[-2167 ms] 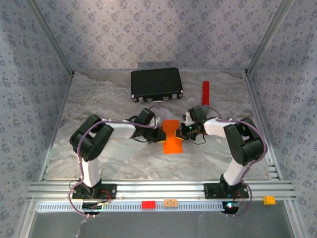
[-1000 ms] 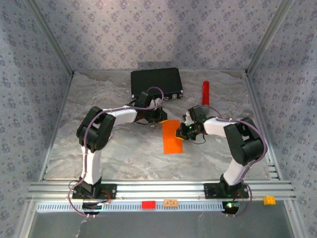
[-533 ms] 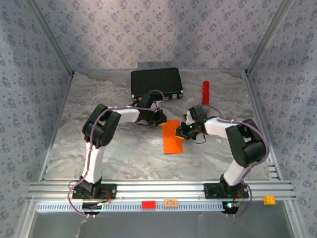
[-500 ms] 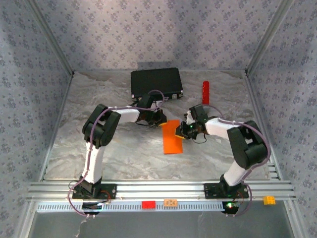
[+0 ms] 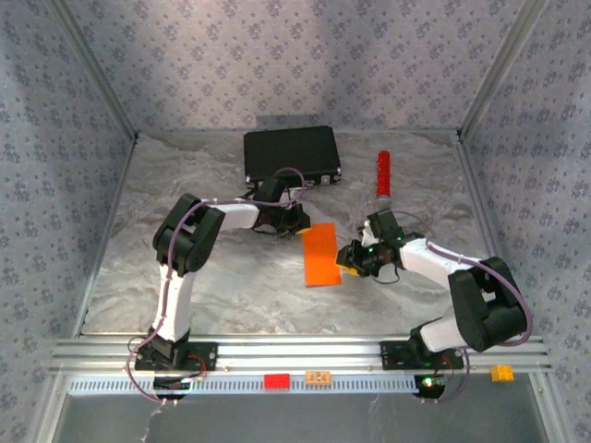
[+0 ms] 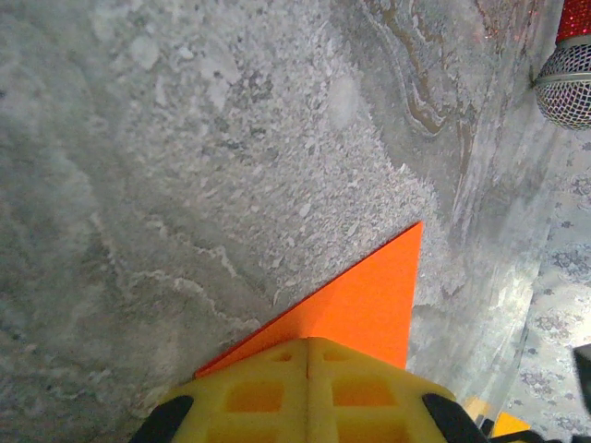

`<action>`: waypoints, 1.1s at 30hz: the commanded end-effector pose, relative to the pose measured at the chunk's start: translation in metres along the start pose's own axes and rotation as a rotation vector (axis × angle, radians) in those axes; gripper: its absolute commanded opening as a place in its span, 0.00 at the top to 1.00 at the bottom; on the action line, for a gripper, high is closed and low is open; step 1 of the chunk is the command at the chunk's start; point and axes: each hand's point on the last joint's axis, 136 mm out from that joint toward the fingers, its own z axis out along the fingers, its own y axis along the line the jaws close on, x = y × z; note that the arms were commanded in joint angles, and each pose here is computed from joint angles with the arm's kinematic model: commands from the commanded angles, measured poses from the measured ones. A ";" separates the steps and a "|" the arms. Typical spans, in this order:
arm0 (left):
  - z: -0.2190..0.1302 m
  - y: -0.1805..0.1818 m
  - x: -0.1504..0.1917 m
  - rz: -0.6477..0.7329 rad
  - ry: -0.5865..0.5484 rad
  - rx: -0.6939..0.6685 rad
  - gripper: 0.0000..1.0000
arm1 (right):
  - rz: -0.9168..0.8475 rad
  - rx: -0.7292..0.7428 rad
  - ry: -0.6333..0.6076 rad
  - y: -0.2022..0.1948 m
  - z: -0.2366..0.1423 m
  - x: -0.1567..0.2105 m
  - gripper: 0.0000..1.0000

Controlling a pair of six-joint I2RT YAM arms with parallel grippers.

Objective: Fold a paper plane with a square sheet of paper (pick it up from the middle)
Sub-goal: Fold the triangle a second time at the center of the table.

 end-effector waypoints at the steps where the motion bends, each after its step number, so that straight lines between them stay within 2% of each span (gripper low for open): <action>1: 0.010 0.030 0.019 -0.046 0.041 -0.077 0.95 | 0.038 -0.004 0.064 0.000 0.003 0.021 0.65; 15: 0.011 0.030 0.020 -0.049 0.044 -0.076 0.95 | 0.075 0.053 0.080 -0.018 0.014 0.034 0.63; 33: 0.014 0.028 0.021 -0.050 0.055 -0.064 0.95 | 0.049 -0.052 0.045 0.015 0.020 0.017 0.64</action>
